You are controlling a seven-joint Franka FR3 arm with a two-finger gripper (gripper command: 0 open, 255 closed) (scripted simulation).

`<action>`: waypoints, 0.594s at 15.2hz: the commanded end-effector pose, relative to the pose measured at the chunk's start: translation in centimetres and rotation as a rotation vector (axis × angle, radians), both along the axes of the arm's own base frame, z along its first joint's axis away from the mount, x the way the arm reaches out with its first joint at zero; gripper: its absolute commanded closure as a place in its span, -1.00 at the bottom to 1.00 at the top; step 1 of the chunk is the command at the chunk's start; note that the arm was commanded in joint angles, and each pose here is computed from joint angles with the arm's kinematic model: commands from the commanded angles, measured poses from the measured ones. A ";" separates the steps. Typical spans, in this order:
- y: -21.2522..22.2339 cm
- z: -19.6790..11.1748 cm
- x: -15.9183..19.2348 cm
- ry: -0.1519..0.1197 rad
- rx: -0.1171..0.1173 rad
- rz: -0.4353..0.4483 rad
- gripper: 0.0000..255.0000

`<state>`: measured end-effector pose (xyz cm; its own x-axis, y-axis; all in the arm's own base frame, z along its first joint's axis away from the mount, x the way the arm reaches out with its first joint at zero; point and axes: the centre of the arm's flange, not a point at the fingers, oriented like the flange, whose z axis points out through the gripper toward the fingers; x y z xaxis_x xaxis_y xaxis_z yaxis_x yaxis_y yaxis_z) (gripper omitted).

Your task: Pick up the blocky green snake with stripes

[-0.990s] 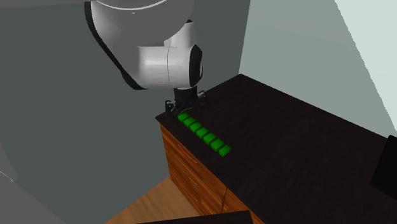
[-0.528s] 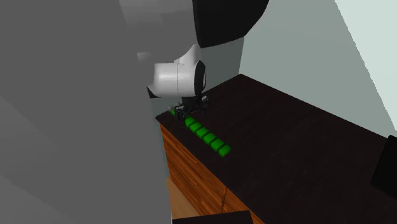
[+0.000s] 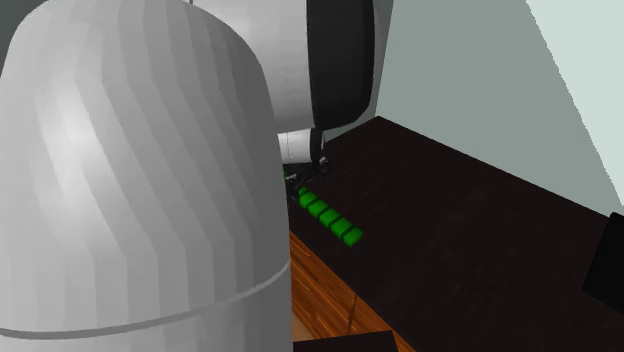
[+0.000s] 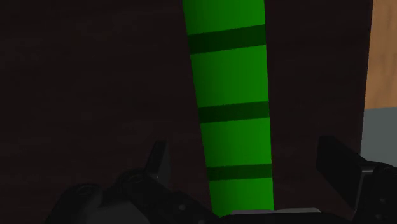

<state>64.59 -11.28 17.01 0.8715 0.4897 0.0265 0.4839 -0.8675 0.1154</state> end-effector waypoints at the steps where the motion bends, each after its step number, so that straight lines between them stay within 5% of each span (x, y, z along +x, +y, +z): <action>1: -0.2 -1.0 0.5 0.000 -0.003 0.009 -1.00; 9: -0.2 -4.5 0.5 0.000 -0.003 0.009 -1.00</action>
